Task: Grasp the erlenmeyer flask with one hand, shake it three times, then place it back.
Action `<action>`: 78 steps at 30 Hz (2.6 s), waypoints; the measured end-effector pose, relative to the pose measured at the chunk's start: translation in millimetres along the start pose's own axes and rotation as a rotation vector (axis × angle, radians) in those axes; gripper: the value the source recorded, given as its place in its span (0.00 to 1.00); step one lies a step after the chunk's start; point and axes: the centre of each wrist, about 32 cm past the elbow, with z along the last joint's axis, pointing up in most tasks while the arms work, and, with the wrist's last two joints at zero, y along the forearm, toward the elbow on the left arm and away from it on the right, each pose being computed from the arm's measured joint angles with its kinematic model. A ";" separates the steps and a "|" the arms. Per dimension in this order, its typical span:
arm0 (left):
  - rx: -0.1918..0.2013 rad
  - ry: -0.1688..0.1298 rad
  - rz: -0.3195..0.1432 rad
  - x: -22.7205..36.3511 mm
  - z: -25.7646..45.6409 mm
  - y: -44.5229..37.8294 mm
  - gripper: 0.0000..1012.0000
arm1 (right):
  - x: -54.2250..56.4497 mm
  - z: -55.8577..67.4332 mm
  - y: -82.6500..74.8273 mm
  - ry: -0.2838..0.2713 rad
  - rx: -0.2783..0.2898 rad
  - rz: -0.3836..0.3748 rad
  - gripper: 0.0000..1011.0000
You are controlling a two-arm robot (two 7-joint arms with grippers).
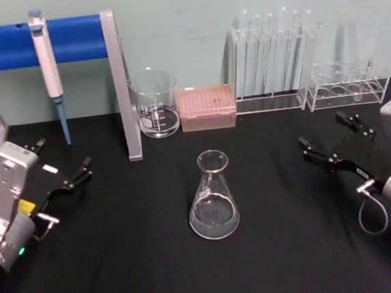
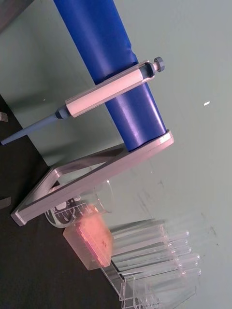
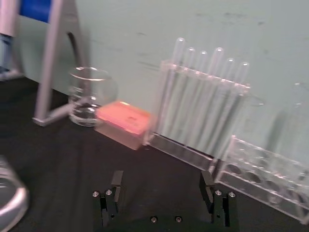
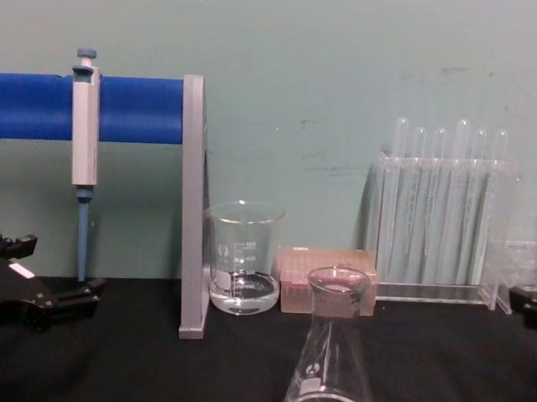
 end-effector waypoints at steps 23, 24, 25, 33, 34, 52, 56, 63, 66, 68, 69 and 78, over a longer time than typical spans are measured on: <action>0.000 0.000 0.000 0.0 0.0 0.0 0.99 | -12.2 5.5 -3.5 0.110 0.012 0.331 0.99; 0.000 0.000 0.000 0.0 0.0 0.0 0.99 | -14.6 6.1 -1.5 0.112 0.012 0.347 0.99; 0.000 0.000 0.000 0.0 0.0 0.0 0.99 | -15.8 6.2 -0.7 0.112 0.012 0.355 0.99; 0.000 0.000 0.000 0.0 0.0 0.0 0.99 | -26.3 7.6 10.7 0.120 0.019 0.431 0.99; 0.000 0.000 0.000 0.0 0.0 0.0 0.99 | -27.0 7.9 11.9 0.119 0.021 0.438 0.99; 0.000 0.000 0.000 0.0 0.0 0.0 0.99 | -43.2 15.1 43.7 0.121 0.067 0.548 0.99; 0.000 0.000 0.000 0.0 0.0 0.0 0.99 | -44.9 16.1 49.6 0.120 0.073 0.560 0.99; 0.000 0.000 0.000 0.0 0.0 0.0 0.99 | -48.7 16.6 57.6 0.121 0.077 0.572 0.99; 0.000 0.000 0.000 0.0 0.0 0.0 0.99 | -50.2 16.5 60.5 0.120 0.077 0.577 0.99; 0.000 0.000 0.000 0.0 0.0 0.0 0.99 | -51.1 16.8 62.6 0.119 0.078 0.580 0.99; 0.000 0.000 0.000 0.0 0.0 0.0 0.99 | -51.2 17.0 63.2 0.119 0.078 0.581 0.99; 0.000 0.000 0.000 0.0 0.0 0.0 0.99 | -53.3 18.5 68.0 0.116 0.080 0.589 0.99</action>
